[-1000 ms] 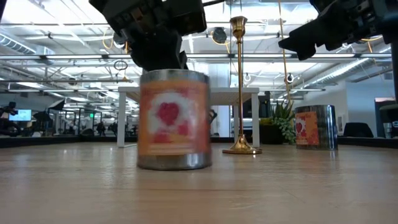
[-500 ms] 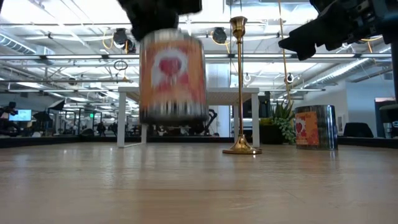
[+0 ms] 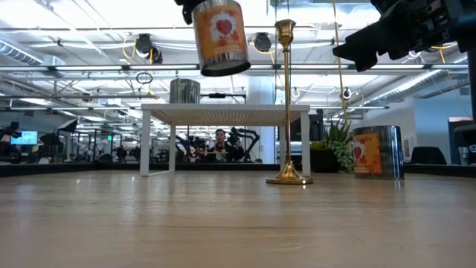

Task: Pick & Place candle stick holders
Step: Put the bottom orange scented candle on the shelf aligned with the other scented candle

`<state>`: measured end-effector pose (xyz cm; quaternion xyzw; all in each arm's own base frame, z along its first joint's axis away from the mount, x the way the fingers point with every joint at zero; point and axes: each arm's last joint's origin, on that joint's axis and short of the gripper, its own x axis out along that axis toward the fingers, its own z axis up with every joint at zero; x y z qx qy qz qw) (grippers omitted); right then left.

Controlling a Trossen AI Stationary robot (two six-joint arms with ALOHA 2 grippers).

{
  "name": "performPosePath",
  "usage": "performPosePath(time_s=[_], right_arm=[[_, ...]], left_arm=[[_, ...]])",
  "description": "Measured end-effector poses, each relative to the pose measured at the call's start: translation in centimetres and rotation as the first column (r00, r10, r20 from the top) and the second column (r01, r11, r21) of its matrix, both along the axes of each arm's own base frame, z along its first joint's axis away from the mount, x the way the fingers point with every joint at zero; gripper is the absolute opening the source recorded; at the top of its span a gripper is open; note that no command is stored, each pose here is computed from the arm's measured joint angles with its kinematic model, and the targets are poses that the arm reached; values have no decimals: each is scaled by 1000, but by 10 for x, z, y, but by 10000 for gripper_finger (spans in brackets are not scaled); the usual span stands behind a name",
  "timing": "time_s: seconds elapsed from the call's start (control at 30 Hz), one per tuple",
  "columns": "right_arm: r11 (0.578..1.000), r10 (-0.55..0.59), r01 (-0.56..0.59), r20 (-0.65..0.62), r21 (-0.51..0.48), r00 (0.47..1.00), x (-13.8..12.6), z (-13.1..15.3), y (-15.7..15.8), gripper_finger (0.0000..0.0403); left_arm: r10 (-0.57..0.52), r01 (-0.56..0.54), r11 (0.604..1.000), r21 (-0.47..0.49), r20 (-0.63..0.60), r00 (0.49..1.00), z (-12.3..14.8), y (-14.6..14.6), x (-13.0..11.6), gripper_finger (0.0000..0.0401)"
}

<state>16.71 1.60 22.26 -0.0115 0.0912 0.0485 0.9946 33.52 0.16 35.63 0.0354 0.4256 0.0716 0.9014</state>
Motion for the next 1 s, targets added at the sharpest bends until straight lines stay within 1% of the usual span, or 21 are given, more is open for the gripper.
performPosePath(time_s=[0.27,0.37,0.6,0.8,1.0], right_arm=[[1000,3,-3,2,-19,1000,0,0,0,178],[1000,5,-5,3,-26,1000,0,0,0,178],[1000,5,-5,3,-27,1000,0,0,0,178],[1000,5,-5,3,-27,1000,0,0,0,178],[1000,5,-5,3,-27,1000,0,0,0,178]], left_arm=[[81,-83,995,48,35,996,17,55,-5,3],[95,-97,993,62,36,995,18,76,-8,3],[121,-131,989,68,133,984,23,125,-14,3],[108,-121,991,63,178,978,23,155,-19,3],[153,-161,986,48,138,979,13,176,-24,3]])
